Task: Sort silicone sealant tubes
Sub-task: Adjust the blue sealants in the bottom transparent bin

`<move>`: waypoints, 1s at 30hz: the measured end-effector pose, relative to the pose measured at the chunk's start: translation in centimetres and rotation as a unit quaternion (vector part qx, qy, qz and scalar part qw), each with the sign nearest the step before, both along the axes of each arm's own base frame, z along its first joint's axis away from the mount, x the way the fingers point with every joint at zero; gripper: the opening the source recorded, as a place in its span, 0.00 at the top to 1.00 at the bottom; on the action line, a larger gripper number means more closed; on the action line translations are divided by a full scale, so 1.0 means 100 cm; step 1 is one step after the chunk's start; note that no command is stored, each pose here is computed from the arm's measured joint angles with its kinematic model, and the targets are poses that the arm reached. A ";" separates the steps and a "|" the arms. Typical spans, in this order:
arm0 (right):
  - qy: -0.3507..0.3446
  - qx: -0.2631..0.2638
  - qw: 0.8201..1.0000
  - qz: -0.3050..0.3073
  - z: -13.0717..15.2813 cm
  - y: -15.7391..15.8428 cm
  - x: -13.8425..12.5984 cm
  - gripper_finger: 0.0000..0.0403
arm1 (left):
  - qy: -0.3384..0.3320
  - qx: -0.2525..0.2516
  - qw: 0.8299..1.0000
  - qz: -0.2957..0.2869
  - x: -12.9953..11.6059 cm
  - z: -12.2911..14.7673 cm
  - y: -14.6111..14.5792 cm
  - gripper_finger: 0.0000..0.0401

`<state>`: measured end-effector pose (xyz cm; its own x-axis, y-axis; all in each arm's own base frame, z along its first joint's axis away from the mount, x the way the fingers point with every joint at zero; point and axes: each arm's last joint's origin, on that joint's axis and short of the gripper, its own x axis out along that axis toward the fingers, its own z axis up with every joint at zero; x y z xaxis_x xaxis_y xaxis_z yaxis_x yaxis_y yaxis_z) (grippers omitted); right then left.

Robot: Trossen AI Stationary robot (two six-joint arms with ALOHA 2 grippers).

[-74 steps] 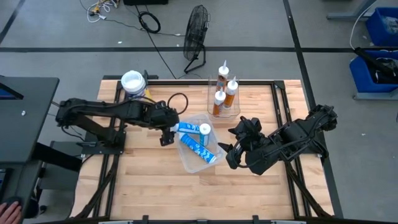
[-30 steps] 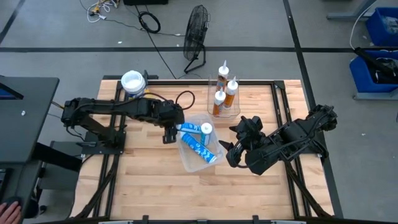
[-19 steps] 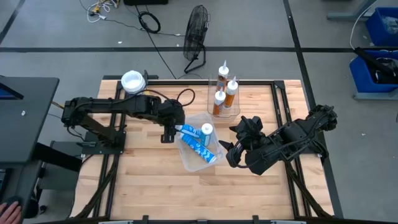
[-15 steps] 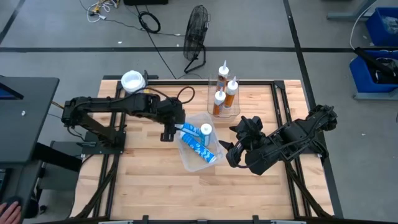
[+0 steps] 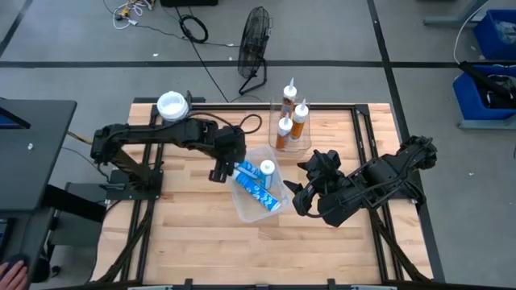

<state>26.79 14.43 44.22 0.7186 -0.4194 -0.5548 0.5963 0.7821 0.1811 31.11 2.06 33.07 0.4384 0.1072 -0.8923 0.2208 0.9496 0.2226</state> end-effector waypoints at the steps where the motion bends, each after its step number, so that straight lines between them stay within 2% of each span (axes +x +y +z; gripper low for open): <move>1: -0.001 0.000 1.000 0.000 0.000 0.000 0.000 0.21 | -0.003 0.001 1.000 -0.003 0.001 0.004 0.001 0.44; 6: -0.001 -0.001 1.000 -0.001 0.000 0.000 0.000 0.21 | -0.024 0.007 0.999 -0.027 0.013 0.017 0.003 0.44; 11: -0.002 -0.003 1.000 -0.002 0.000 0.000 0.000 0.21 | 0.032 0.015 0.997 -0.069 0.024 0.001 0.000 0.44; 13: -0.003 -0.003 1.000 -0.003 0.000 0.000 0.000 0.21 | 0.022 0.020 0.997 -0.073 0.027 0.001 -0.001 0.44; 26: -0.005 -0.010 1.000 -0.006 0.000 -0.001 0.000 0.21 | 0.010 0.096 0.988 -0.119 0.033 0.004 -0.004 0.43; 30: -0.005 -0.009 1.000 -0.006 0.000 0.000 0.000 0.21 | 0.004 0.099 0.988 -0.116 0.034 0.004 -0.004 0.43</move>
